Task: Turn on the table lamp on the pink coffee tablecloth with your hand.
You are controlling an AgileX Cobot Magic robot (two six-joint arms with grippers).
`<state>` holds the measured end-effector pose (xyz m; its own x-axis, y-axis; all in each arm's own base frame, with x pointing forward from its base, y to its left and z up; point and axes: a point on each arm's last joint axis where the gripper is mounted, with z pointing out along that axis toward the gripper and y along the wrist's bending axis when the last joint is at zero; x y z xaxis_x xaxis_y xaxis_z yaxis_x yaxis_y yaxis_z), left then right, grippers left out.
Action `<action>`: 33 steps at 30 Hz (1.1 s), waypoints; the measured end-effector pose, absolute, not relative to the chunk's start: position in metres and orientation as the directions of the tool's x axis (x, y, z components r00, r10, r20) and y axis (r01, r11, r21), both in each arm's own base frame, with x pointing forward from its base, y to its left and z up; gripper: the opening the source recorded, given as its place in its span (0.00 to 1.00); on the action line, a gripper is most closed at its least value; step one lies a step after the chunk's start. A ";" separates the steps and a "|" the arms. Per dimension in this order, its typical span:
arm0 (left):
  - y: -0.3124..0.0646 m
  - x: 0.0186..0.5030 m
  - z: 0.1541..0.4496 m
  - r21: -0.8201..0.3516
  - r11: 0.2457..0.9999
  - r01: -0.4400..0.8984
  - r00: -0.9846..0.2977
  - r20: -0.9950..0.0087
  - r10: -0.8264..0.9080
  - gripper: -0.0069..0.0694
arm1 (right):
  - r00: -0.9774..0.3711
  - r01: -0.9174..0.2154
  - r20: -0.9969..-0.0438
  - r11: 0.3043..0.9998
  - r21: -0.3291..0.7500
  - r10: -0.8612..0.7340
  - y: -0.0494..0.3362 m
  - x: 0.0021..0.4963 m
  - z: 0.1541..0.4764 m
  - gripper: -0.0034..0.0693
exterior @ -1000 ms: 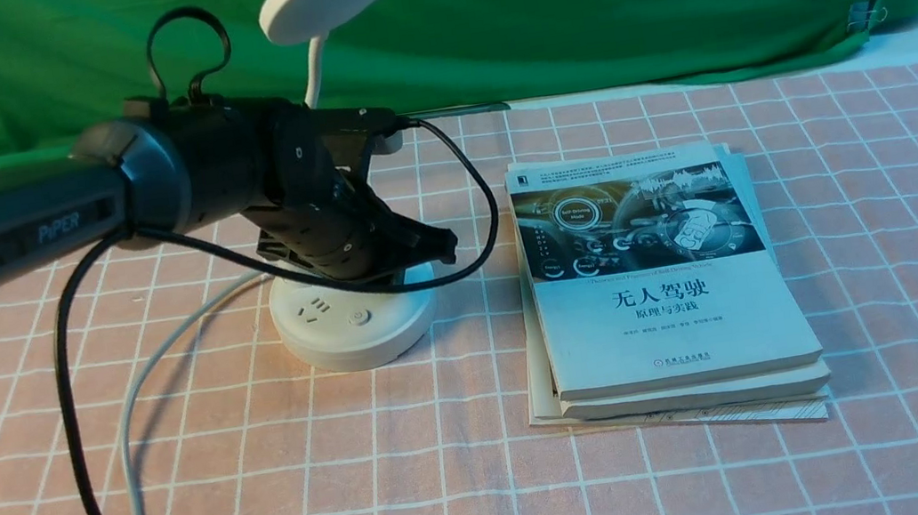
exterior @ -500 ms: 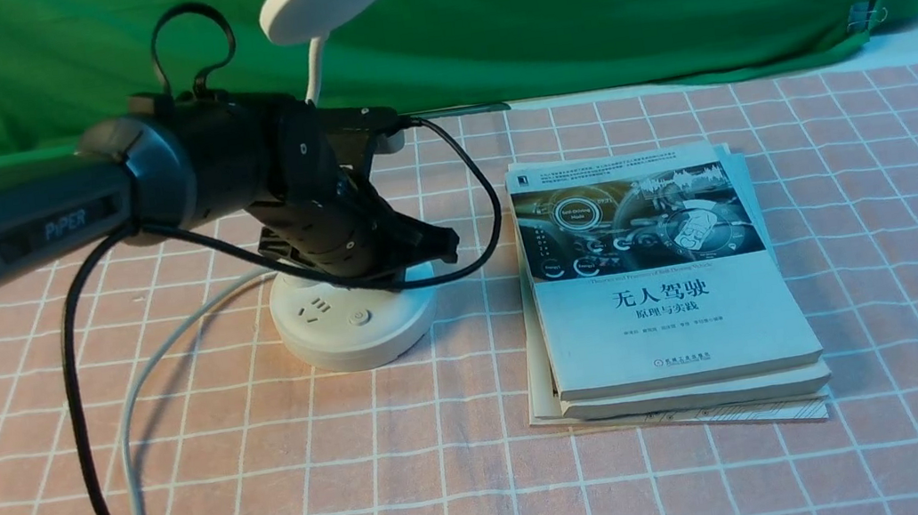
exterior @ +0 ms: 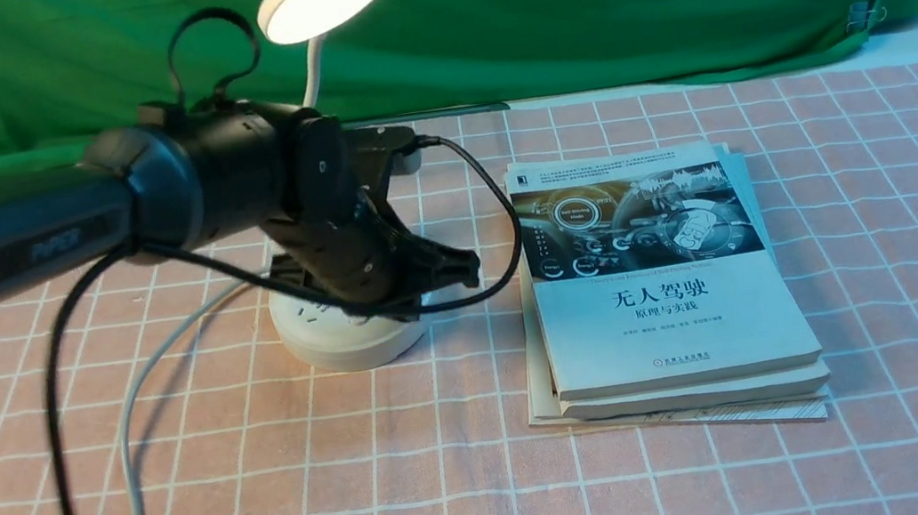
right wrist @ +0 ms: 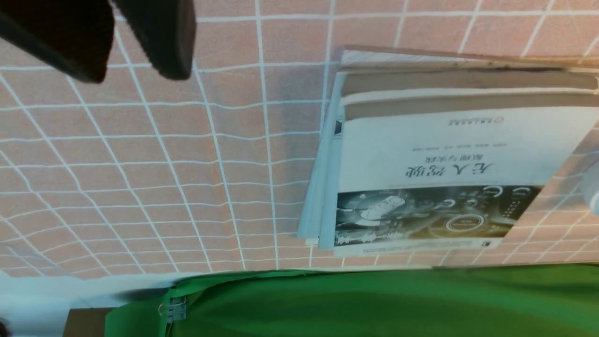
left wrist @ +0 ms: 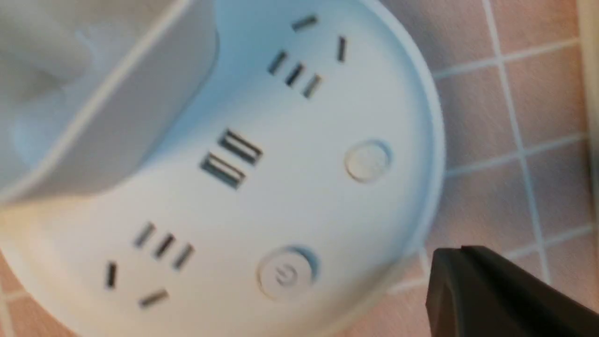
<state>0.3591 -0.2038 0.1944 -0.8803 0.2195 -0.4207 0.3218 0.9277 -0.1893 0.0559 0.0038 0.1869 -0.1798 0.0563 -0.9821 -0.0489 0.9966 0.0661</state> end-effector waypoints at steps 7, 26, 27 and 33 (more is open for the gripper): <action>-0.169 0.287 0.219 -0.237 0.917 0.321 -0.885 -0.421 0.200 0.09 | -0.180 -0.049 -0.982 0.997 0.066 0.056 0.004 0.056 0.187 0.38; -0.062 0.108 0.265 -0.231 0.876 0.424 -0.397 -0.917 -0.049 0.09 | -0.180 -0.049 -0.982 0.997 0.066 0.056 0.004 0.056 0.187 0.38; -0.062 0.107 0.265 -0.232 0.875 0.424 -0.396 -0.917 -0.051 0.09 | -0.180 -0.049 -0.982 0.997 0.066 0.056 0.004 0.056 0.187 0.38; -0.050 0.094 0.253 0.026 0.880 0.474 -0.255 -0.952 0.166 0.09 | -0.180 -0.049 -0.982 0.997 0.066 0.056 0.004 0.056 0.187 0.38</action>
